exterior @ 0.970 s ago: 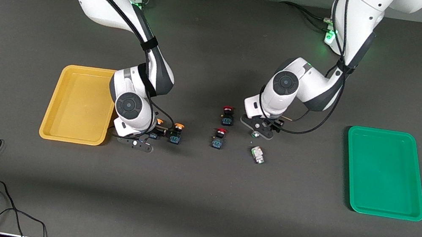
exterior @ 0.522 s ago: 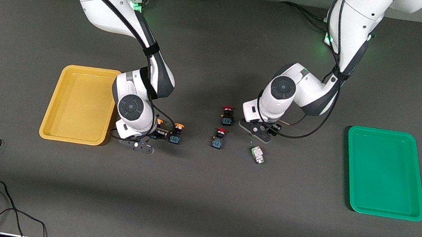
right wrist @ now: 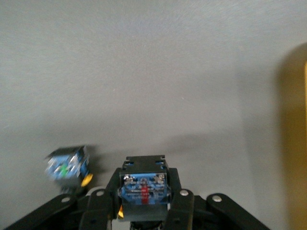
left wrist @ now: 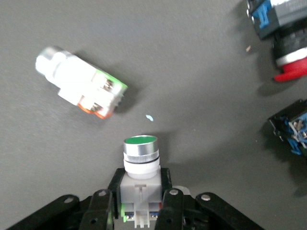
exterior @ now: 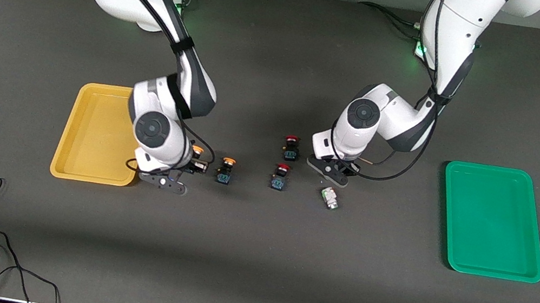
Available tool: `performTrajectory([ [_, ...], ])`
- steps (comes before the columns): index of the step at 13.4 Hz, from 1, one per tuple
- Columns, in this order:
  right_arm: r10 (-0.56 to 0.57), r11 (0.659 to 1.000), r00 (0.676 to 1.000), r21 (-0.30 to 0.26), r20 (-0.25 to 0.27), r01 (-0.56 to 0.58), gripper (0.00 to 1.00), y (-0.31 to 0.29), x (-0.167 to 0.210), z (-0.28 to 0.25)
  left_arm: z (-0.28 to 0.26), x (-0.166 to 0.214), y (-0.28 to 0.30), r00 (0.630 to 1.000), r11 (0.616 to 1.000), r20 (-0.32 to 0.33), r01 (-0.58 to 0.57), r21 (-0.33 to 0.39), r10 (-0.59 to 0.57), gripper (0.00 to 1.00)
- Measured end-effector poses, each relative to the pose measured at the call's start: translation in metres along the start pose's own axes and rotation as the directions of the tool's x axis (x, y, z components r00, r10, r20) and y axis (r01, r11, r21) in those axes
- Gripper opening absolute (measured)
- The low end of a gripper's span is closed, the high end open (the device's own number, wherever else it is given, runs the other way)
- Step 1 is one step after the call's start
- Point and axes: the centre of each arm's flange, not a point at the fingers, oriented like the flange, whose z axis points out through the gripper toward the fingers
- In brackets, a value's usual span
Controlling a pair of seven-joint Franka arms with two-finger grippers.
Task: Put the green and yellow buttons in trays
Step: 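Grasp the yellow button with the right gripper while the left gripper grasps the green button, then carry the yellow button to the yellow tray while the left gripper carries green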
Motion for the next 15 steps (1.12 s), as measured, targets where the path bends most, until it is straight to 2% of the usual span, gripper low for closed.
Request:
performTrajectory([
  [2,0.012,1.0,1.0,0.005,0.026,-0.012,0.41,0.016,-0.006,-0.068,-0.028,0.012,-0.015,0.997,0.998,-0.035,0.063,0.0,-0.063,0.33],
  [4,0.02,0.999,0.999,0.025,0.029,-0.021,0.41,0.035,-0.016,-0.129,-0.082,0.019,-0.034,0.983,0.983,-0.023,0.183,0.017,-0.182,0.33],
  [6,-0.001,0.999,0.999,0.036,0.032,0.0,0.41,0.069,-0.019,-0.172,-0.149,0.016,-0.041,0.959,0.958,-0.013,0.284,0.028,-0.284,0.33],
  [8,-0.055,0.998,0.998,0.043,0.04,0.053,0.41,0.124,-0.005,-0.198,-0.199,0.003,-0.052,0.933,0.933,0.0,0.359,0.033,-0.359,0.33],
  [11,-0.158,0.987,0.986,0.047,0.06,0.155,0.41,0.208,0.023,-0.193,-0.228,-0.018,-0.135,0.892,0.894,0.058,0.444,0.06,-0.448,0.33],
  [13,-0.203,0.979,0.977,0.049,0.066,0.2,0.41,0.245,0.034,-0.177,-0.235,-0.04,-0.211,0.885,0.891,0.101,0.451,0.052,-0.454,0.33],
  [15,-0.253,0.967,0.966,0.049,0.048,0.251,0.41,0.273,0.042,-0.153,-0.237,-0.068,-0.287,0.885,0.893,0.12,0.448,0.038,-0.449,0.33],
])
